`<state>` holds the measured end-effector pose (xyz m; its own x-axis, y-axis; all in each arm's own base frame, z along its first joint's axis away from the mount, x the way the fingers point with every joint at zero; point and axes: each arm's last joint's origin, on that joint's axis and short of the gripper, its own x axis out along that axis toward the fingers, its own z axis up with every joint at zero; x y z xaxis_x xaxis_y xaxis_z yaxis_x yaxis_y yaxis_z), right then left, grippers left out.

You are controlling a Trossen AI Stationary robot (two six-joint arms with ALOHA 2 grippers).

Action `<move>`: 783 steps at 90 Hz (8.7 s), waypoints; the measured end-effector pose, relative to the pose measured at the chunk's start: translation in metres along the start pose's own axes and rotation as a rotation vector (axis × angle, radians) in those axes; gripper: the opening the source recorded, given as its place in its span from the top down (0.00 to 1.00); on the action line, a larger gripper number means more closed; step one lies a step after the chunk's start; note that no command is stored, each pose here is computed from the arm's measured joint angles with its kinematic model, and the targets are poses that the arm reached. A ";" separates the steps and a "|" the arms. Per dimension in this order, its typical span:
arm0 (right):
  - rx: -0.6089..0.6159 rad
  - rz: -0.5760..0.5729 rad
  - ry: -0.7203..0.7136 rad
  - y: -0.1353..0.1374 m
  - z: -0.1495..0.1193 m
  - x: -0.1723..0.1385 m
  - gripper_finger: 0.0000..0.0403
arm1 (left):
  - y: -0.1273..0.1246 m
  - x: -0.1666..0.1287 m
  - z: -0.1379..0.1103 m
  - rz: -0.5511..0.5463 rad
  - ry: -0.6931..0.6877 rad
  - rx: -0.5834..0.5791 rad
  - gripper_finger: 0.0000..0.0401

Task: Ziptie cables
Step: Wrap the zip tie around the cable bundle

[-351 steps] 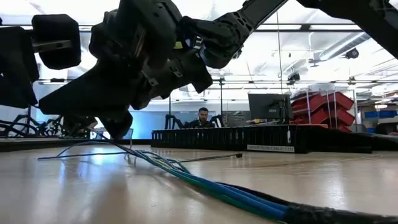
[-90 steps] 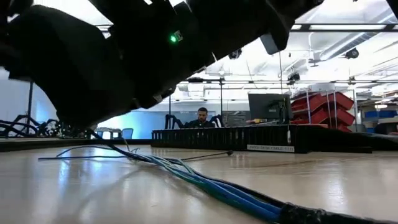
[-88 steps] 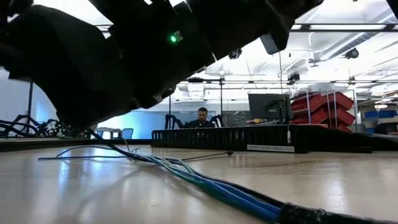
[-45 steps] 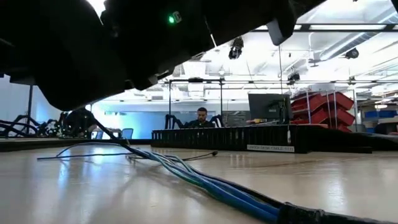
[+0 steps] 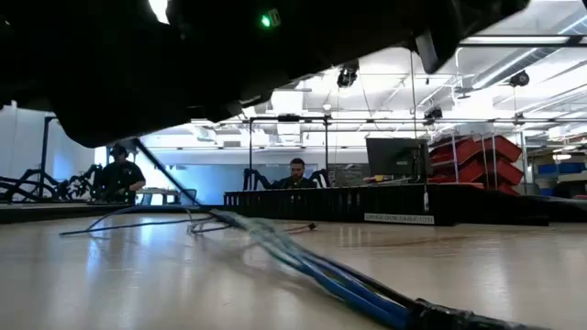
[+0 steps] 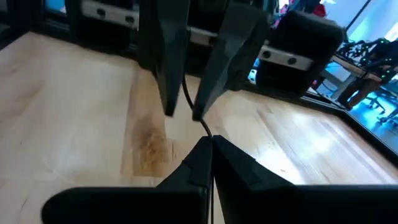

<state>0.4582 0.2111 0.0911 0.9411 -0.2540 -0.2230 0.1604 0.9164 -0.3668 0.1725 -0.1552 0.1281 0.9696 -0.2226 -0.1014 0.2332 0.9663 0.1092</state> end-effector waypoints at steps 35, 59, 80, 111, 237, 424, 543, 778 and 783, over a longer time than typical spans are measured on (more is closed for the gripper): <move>0.003 0.002 -0.055 0.000 0.000 -0.003 1.00 | 0.009 0.005 0.004 0.050 -0.040 0.044 0.93; -0.001 0.002 -0.086 0.001 0.000 -0.006 1.00 | 0.008 0.005 0.004 0.019 -0.044 0.024 0.91; -0.020 0.009 -0.104 0.002 0.001 -0.008 1.00 | 0.007 0.004 0.004 -0.020 -0.045 -0.001 0.89; -0.045 0.014 -0.111 0.004 0.001 -0.010 1.00 | 0.006 0.004 0.003 -0.046 -0.033 -0.024 0.92; 0.710 -0.253 0.742 -0.100 0.014 -0.051 0.66 | -0.003 0.016 0.008 -0.129 0.013 -0.079 1.00; 1.113 -0.229 1.080 -0.120 -0.027 -0.023 0.66 | -0.014 0.036 -0.004 -0.086 0.142 -0.122 1.00; 1.222 -0.222 0.950 -0.139 -0.042 0.010 0.76 | -0.013 0.036 -0.005 -0.086 0.148 -0.110 1.00; -0.507 0.097 -0.021 -0.037 0.025 -0.003 1.00 | 0.042 0.030 0.009 -0.261 0.241 -0.704 1.00; -0.517 0.112 -0.030 -0.037 0.025 -0.003 1.00 | 0.042 0.030 0.009 -0.262 0.240 -0.705 1.00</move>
<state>0.4571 0.1857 0.1276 0.9534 -0.1471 -0.2635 -0.1025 0.6635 -0.7411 0.2124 -0.1226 0.1389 0.8285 -0.4976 -0.2570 0.2719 0.7586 -0.5921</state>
